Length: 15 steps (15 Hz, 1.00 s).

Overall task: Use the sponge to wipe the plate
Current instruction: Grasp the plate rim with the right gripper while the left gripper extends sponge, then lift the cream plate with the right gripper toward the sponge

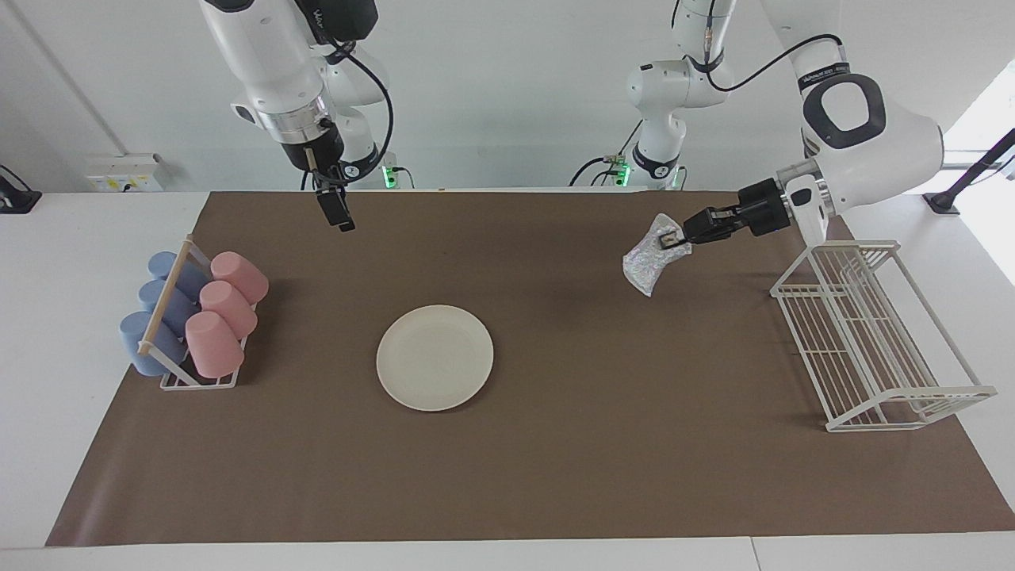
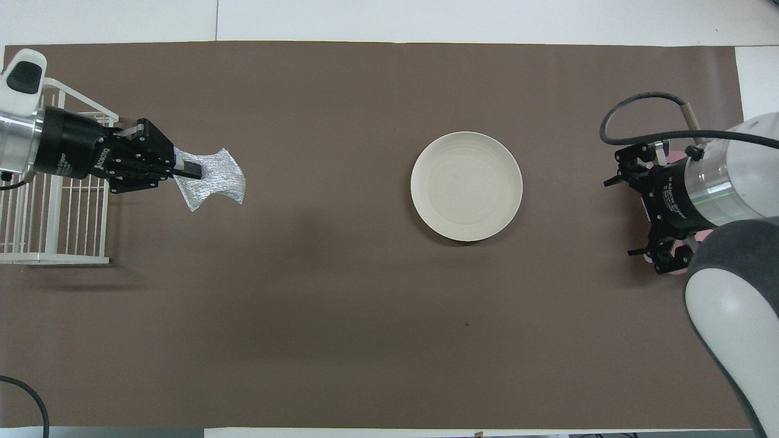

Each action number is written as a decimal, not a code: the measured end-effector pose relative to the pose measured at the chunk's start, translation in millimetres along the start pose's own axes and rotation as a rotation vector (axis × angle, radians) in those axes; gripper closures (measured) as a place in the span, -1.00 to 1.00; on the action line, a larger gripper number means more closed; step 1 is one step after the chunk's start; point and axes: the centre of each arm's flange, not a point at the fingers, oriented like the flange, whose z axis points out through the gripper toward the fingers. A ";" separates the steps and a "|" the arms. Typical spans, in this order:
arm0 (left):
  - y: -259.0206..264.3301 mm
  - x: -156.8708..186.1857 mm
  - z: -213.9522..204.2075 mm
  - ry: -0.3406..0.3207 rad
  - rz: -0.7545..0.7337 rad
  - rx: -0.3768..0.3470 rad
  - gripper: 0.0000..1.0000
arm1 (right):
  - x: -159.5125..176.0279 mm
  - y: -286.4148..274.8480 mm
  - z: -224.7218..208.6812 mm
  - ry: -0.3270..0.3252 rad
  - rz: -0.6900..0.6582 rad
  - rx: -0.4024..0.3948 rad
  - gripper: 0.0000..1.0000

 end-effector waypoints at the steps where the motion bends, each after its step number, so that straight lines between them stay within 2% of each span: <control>1: -4.1 -7.2 9.3 -0.015 0.004 -0.031 0.90 | -11.6 -0.1 1.0 0.002 -0.014 -0.002 -1.00; 6: -22.9 -36.8 48.0 -0.064 0.064 -0.182 0.90 | -59.7 -1.5 6.8 0.005 -0.007 -0.010 -1.00; 12: -33.3 -65.5 101.2 -0.122 0.142 -0.359 0.90 | -100.4 -24.8 13.4 -0.026 0.033 -0.016 -1.00; 15: -29.1 -80.2 136.2 -0.155 0.179 -0.408 0.90 | -102.7 -37.7 13.0 -0.037 0.049 -0.011 -1.00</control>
